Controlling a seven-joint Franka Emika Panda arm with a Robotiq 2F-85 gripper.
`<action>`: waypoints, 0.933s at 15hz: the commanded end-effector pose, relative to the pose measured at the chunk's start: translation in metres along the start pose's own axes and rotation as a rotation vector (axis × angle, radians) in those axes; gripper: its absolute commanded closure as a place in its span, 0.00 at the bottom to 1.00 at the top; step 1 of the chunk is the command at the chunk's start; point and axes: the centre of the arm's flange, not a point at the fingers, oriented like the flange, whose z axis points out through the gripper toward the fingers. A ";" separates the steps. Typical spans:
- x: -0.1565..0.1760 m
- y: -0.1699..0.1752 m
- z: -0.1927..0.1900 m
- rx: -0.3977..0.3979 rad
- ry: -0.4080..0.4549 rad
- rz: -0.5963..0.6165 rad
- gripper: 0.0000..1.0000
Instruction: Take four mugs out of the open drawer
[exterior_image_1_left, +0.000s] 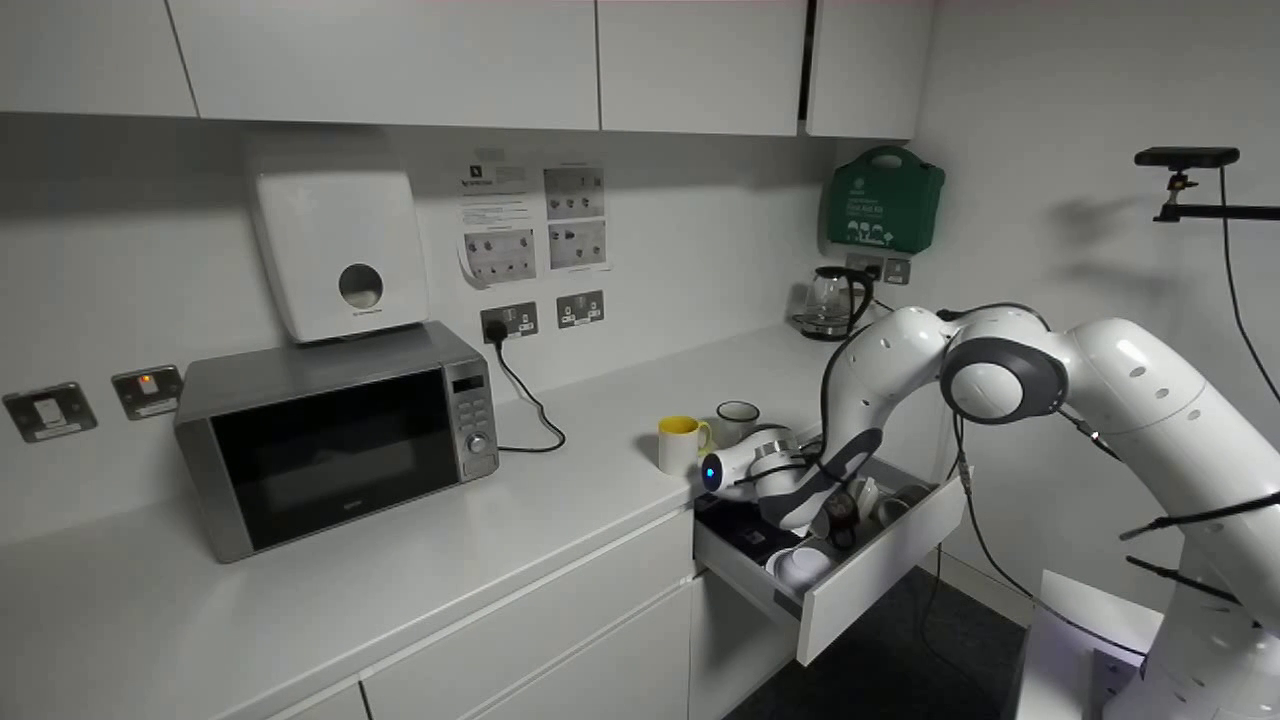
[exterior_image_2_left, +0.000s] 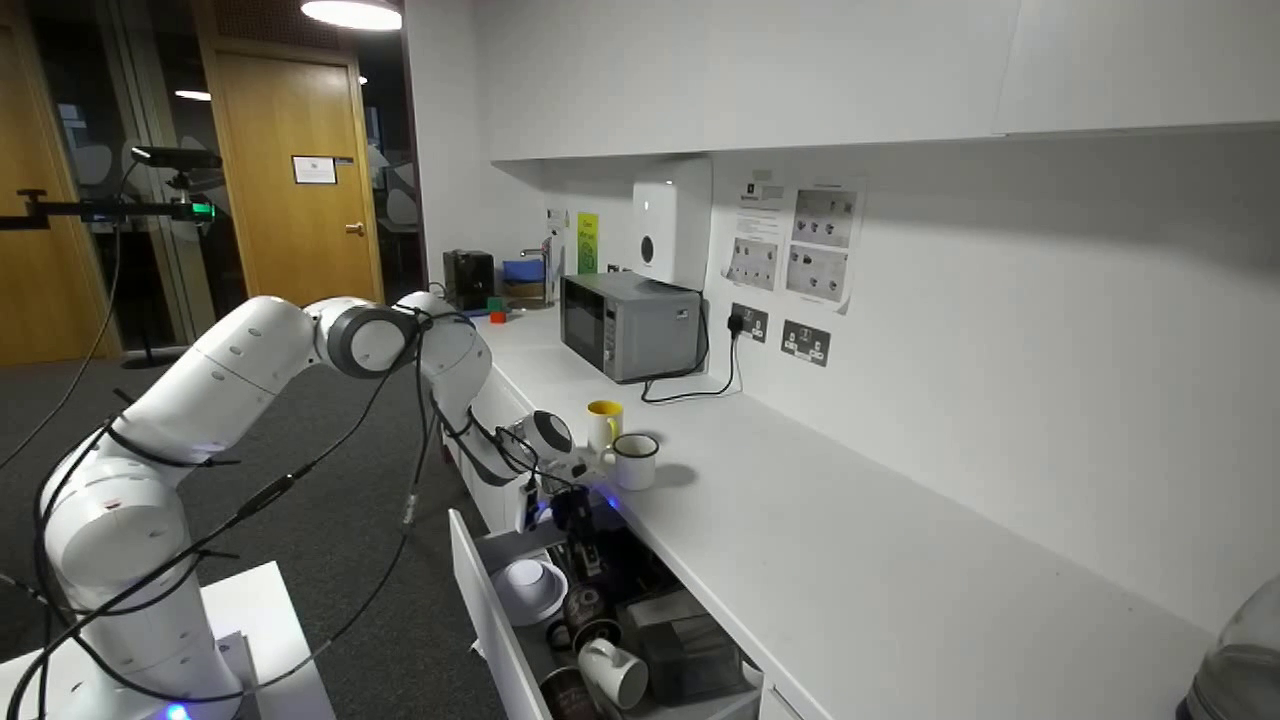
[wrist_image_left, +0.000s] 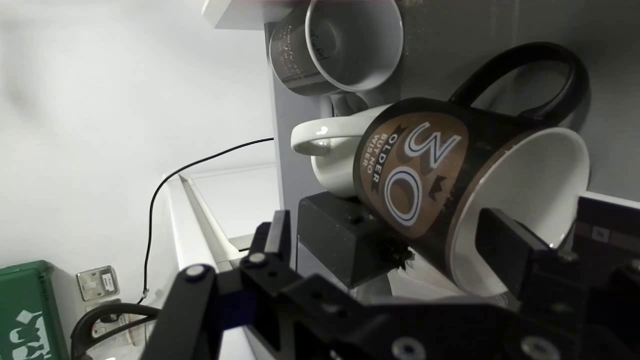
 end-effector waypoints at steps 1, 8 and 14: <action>0.007 0.007 0.003 -0.046 0.011 -0.019 0.00; 0.009 0.010 0.005 -0.054 0.012 -0.032 0.28; 0.010 0.012 0.004 -0.059 0.018 -0.038 0.75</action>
